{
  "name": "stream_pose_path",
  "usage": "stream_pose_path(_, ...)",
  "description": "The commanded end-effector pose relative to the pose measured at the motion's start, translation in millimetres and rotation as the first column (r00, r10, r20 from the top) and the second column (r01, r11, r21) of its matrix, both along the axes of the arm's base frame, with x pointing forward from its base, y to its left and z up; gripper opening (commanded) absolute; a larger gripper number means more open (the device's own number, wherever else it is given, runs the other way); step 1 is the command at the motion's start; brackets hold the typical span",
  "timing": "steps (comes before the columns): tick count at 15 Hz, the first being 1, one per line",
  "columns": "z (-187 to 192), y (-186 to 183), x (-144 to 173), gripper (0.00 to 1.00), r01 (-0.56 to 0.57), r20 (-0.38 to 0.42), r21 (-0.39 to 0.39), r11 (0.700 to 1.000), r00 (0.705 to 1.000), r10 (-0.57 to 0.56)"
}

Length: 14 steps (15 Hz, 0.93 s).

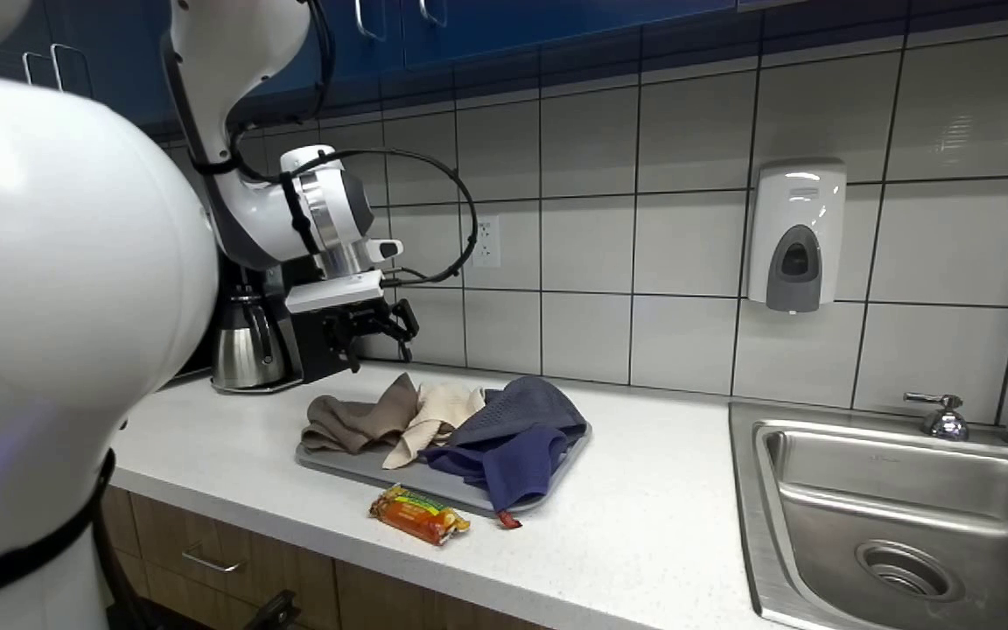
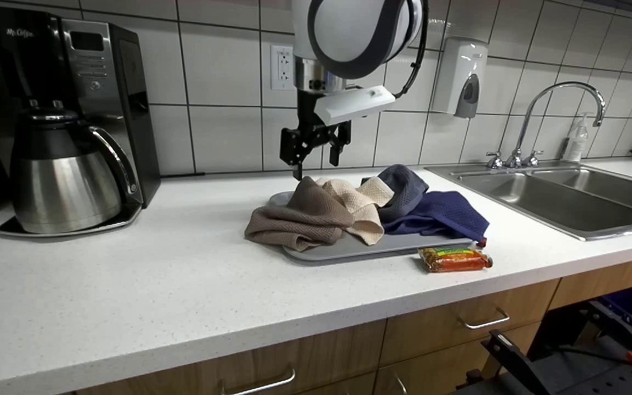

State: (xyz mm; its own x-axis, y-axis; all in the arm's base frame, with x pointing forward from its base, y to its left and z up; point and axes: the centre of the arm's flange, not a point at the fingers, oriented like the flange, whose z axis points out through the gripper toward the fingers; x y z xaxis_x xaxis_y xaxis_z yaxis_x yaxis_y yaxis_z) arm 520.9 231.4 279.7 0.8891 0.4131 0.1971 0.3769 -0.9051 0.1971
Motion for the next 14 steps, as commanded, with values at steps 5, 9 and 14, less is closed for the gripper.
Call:
stream_pose_path(5, 19, -11, -14, 1.00, 0.057, 0.019, 0.004, 0.998, 0.998, -0.058)
stream_pose_path(9, 28, -16, -20, 1.00, 0.092, 0.036, 0.008, 0.996, 0.995, -0.092)
stream_pose_path(14, 33, -23, -40, 1.00, 0.178, 0.053, 0.024, 0.984, 0.982, -0.180)
